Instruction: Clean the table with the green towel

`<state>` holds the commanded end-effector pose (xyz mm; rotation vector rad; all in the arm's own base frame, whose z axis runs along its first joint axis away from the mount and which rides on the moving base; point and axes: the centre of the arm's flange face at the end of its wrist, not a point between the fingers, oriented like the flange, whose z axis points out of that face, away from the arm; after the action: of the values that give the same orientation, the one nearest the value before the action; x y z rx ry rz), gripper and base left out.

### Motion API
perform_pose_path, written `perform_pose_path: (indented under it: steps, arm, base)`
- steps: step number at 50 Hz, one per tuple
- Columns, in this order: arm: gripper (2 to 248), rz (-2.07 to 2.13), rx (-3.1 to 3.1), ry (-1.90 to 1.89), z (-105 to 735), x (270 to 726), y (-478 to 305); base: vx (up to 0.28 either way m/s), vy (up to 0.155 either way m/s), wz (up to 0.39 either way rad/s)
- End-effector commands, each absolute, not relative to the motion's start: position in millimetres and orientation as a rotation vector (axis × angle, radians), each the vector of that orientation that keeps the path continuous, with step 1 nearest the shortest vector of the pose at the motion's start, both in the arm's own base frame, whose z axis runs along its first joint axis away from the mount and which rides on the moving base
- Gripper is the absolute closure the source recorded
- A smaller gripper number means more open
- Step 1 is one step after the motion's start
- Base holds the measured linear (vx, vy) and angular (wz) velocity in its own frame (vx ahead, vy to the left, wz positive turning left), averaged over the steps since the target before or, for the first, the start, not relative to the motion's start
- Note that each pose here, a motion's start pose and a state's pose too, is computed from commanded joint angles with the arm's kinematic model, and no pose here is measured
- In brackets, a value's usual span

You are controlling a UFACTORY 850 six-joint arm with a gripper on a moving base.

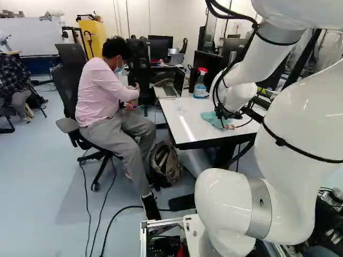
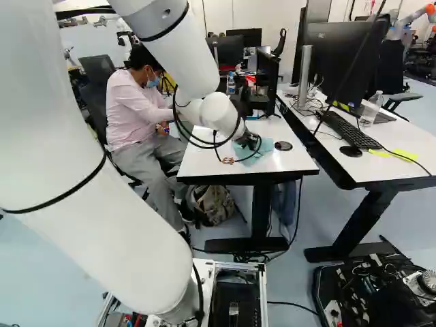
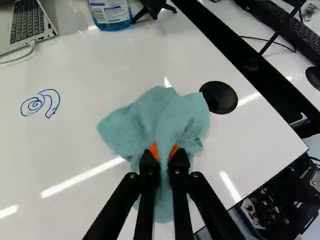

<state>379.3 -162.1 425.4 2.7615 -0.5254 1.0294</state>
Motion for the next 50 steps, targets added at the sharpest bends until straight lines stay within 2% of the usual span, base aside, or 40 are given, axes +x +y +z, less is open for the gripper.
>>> perform_pose_path:
  steps: [26, 50]
  arm:
    - [213, 1.006, 2.765, -0.538, 450, 372, -163]
    - [213, 0.991, 2.722, -0.638, 452, 376, -200]
  base:
    - [0.000, 0.000, 0.000]
    - [0.000, 0.000, 0.000]
